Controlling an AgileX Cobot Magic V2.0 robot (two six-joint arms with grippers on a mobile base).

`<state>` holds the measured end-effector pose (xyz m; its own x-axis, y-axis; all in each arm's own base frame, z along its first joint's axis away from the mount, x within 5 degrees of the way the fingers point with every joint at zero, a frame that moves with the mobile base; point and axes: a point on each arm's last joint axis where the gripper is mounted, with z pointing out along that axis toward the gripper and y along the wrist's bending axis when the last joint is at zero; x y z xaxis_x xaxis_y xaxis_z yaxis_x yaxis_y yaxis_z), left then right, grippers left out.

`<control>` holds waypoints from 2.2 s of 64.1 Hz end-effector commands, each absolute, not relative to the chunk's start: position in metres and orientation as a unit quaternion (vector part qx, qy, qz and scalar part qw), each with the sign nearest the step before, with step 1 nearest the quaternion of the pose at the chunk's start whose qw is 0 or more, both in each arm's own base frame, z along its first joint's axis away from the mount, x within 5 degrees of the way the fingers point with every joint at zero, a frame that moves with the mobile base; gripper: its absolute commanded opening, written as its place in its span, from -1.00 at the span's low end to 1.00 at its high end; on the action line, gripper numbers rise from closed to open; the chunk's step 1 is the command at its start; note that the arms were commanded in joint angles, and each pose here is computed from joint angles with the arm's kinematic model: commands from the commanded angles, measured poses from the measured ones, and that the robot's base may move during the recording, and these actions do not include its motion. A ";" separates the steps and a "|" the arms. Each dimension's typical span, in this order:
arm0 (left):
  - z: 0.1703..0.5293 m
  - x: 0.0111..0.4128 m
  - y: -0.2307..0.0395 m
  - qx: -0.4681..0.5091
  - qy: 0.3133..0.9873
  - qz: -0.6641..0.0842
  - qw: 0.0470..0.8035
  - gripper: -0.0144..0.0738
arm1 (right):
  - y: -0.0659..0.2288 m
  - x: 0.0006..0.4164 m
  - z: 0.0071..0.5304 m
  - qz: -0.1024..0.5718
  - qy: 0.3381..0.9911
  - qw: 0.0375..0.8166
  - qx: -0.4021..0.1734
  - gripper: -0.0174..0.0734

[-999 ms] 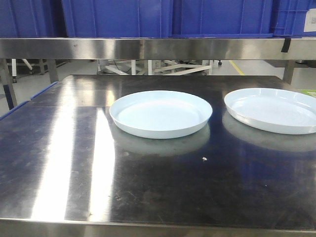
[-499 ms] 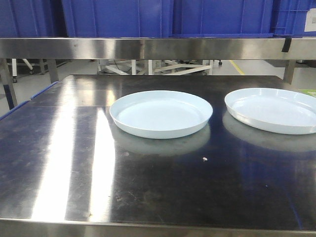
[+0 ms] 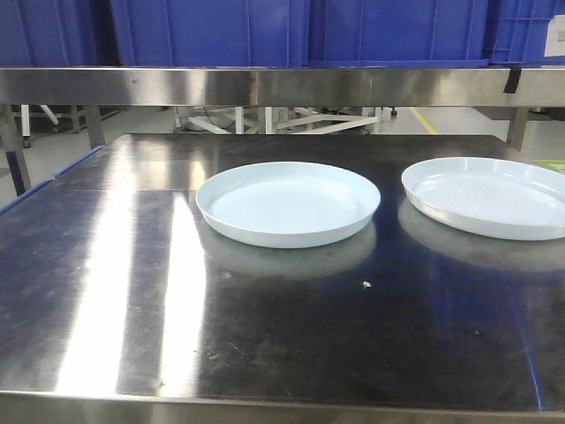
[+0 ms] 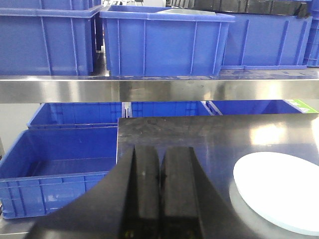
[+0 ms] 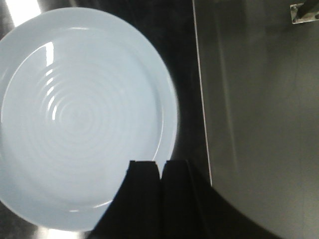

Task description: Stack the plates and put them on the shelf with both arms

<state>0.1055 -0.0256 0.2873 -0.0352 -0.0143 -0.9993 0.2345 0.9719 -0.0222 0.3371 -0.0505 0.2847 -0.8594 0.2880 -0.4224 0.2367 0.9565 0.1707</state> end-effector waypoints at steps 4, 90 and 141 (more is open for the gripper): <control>0.307 0.105 -0.026 0.066 0.672 -0.103 0.731 -0.49 | -0.058 0.360 0.302 0.059 0.958 0.246 0.136 -0.35; 0.307 0.105 -0.026 0.066 0.672 -0.103 0.731 -0.49 | -0.069 0.405 0.274 0.062 0.967 0.205 0.138 -0.49; 0.307 0.105 -0.026 0.066 0.672 -0.103 0.731 -0.49 | 0.062 0.399 0.316 0.225 0.938 0.256 0.062 -0.49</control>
